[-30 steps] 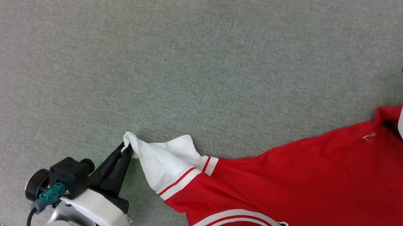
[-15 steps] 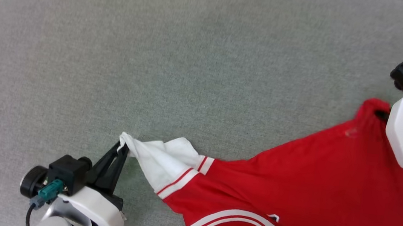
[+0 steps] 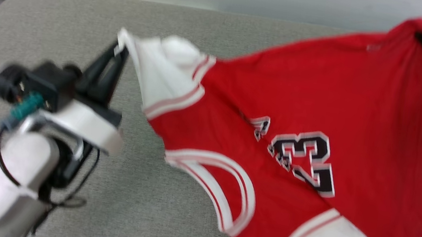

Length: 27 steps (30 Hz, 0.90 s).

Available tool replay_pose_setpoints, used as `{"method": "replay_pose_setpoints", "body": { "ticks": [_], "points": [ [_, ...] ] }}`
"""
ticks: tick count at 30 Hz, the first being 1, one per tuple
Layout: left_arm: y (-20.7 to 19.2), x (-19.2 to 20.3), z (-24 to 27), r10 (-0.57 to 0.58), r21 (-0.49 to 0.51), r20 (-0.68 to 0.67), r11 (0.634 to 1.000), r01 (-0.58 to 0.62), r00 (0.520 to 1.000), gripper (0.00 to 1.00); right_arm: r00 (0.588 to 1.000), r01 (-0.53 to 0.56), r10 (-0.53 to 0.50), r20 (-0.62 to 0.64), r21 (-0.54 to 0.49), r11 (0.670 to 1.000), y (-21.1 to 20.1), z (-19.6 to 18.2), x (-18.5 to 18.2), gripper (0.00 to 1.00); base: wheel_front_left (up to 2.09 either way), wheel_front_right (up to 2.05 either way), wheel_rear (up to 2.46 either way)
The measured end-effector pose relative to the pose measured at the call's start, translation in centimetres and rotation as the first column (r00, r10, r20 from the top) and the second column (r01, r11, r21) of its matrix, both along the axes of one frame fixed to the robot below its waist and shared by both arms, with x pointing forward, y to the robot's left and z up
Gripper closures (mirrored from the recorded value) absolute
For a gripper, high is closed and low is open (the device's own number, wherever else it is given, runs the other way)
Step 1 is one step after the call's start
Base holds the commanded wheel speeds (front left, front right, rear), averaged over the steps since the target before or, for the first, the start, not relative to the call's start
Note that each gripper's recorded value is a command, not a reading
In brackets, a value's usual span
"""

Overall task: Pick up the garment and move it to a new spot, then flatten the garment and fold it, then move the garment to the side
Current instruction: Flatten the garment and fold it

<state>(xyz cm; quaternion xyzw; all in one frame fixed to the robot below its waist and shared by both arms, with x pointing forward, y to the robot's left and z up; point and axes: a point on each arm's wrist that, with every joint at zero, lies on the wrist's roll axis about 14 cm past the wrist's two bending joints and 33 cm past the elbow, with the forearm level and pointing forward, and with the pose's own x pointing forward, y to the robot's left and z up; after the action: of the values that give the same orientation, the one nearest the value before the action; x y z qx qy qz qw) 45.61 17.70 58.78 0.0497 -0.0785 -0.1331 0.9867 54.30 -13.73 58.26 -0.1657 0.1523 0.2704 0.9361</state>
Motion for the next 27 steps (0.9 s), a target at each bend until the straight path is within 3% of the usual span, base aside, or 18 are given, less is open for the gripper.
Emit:
{"method": "replay_pose_setpoints", "body": {
  "ticks": [10,14,27],
  "points": [
    [-1.5,8.1,10.7,-0.076,0.082,0.242,0.995,0.058,0.967,1.00,0.951,0.042,-0.068,0.301,0.091,0.995,0.1,8.2,5.5,1.00,0.00,0.00,0.00],
    [-2.3,11.2,14.1,-0.101,0.162,0.324,0.985,0.050,0.941,1.00,0.921,0.055,-0.095,0.378,0.116,0.992,0.5,10.8,8.2,1.00,0.00,0.00,0.00],
    [-3.9,19.1,22.1,-0.136,0.200,0.472,0.979,0.044,0.871,1.00,0.828,0.138,-0.175,0.533,0.108,0.984,-0.5,16.1,15.4,1.00,0.00,0.00,0.00]
  ]
}}
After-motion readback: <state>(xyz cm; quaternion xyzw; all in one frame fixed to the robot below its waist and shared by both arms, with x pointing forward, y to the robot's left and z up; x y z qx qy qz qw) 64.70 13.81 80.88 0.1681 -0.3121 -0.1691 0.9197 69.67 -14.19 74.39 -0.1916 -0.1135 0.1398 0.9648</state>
